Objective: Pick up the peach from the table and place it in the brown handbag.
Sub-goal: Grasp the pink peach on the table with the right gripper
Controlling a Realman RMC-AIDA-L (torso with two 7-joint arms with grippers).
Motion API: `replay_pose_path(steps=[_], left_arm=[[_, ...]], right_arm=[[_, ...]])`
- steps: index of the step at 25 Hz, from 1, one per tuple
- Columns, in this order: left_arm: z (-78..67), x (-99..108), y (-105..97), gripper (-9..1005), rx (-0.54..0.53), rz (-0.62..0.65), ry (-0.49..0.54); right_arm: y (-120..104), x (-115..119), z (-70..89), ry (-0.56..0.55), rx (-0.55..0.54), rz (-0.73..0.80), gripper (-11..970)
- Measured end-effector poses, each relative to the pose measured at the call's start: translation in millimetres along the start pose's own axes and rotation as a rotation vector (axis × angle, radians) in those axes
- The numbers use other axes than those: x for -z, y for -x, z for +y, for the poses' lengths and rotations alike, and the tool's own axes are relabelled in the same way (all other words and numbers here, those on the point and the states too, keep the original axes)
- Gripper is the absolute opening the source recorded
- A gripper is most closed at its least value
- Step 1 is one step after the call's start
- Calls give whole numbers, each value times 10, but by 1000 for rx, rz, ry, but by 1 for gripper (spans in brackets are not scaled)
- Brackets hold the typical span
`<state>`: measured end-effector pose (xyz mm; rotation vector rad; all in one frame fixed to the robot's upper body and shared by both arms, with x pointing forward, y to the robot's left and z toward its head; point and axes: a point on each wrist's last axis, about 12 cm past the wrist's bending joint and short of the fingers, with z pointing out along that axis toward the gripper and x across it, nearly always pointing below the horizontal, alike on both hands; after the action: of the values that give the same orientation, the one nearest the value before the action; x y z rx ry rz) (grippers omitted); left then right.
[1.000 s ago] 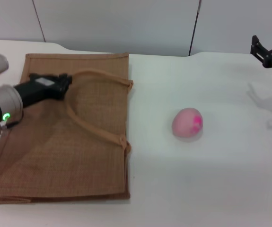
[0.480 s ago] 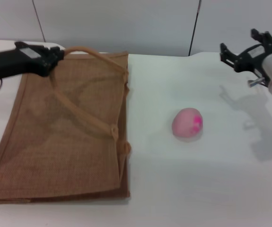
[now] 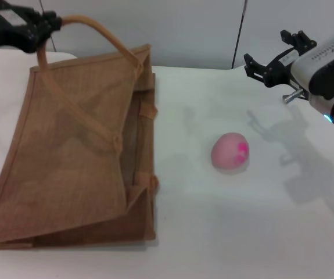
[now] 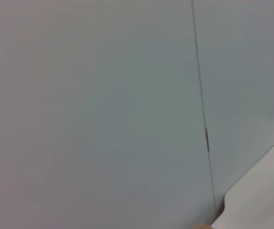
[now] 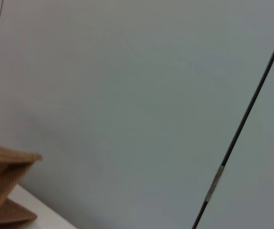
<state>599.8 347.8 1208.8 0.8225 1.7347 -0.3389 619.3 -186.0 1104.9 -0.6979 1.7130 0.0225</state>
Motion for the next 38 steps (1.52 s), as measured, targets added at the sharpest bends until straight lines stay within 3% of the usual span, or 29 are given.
replay_pose_path(steps=[11,22,28,38], left_arm=[[19,89,321,94,-109,59,-6],[2,-67,609,93,-177,24,-41],[1,-77,673,93,-207,27,-41],[-12,-68,708,88,-222,24,-32]], right_arm=[[241,133,-3,11,17,150,897],[292,186,228,139,30,277,896],[407,235,282,212,48,280,896],[321,356,271,278,96,458,897]])
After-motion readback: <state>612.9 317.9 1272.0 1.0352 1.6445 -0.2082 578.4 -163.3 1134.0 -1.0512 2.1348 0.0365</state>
